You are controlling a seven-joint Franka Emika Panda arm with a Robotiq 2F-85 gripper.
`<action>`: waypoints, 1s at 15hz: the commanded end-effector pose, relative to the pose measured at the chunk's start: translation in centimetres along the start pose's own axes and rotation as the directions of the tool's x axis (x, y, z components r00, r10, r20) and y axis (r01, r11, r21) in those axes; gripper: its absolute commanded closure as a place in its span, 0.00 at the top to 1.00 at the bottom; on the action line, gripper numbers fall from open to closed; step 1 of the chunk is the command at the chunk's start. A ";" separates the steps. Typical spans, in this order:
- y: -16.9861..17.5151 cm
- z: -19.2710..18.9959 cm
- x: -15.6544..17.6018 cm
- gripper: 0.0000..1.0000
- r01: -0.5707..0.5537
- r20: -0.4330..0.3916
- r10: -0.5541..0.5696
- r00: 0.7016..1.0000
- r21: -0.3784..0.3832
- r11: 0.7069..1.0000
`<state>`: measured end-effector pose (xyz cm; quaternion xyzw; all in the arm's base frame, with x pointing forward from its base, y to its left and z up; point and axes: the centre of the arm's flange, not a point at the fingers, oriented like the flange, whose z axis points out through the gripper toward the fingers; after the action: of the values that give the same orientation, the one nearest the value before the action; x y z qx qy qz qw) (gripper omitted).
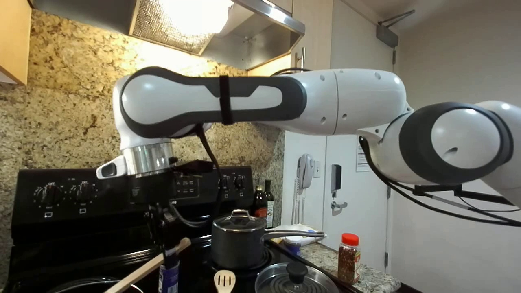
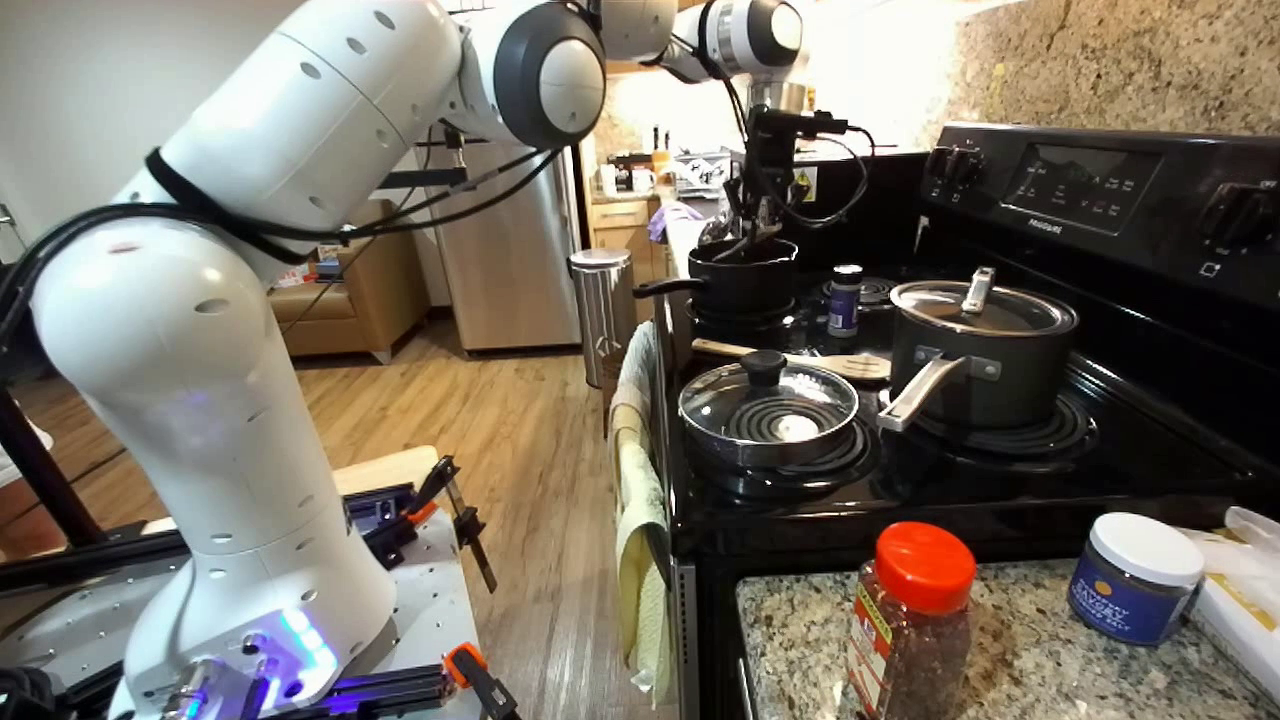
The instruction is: Remove the wooden spoon from the pot and put it on the stove and then center the pot on the plate
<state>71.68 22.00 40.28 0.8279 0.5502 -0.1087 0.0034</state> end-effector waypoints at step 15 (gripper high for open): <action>-7.7 -2.6 -5.4 0.14 -0.646 -0.475 0.604 0.640 0.094 0.758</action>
<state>70.13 21.28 47.19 0.9570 0.2728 0.0929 -0.0332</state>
